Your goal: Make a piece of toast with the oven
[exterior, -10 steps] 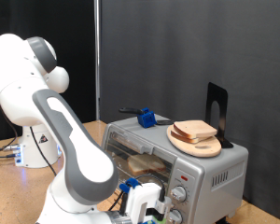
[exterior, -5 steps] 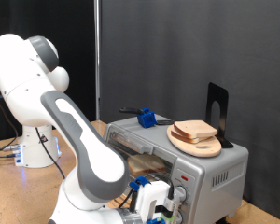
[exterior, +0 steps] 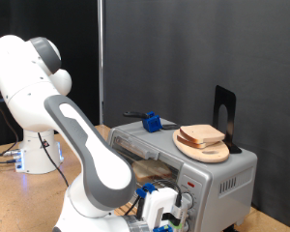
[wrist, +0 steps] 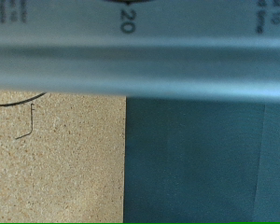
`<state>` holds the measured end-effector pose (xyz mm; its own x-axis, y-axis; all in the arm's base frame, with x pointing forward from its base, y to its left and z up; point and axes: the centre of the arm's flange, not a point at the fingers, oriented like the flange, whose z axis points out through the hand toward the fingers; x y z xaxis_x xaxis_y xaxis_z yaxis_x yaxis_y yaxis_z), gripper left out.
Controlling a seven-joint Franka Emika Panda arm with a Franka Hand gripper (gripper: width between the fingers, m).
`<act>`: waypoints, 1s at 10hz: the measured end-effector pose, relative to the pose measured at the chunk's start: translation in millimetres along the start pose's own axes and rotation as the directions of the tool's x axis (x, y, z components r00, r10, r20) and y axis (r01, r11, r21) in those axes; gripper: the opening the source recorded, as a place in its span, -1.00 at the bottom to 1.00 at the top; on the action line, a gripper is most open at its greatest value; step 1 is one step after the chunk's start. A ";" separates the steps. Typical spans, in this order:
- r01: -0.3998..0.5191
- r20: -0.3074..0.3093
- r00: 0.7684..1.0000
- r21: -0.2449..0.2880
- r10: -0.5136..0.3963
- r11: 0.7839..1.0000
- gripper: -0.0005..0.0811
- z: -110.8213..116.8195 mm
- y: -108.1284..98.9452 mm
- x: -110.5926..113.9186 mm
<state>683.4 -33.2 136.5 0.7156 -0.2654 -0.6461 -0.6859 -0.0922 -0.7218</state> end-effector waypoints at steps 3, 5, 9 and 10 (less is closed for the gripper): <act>0.006 0.007 1.000 0.008 -0.006 1.000 -0.15 -2.1 -9.7 -6.6; 0.000 0.005 1.000 0.010 0.000 1.000 -0.46 -2.5 -9.2 -6.3; 0.133 -0.058 0.990 0.097 -0.128 0.986 -0.74 -2.9 -0.5 -4.2; 0.187 -0.072 0.981 0.133 -0.179 0.973 -0.74 -2.9 3.4 -5.3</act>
<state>676.9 -34.9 138.2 0.8153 -0.3130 -0.4872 -0.5161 -0.0114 -0.8564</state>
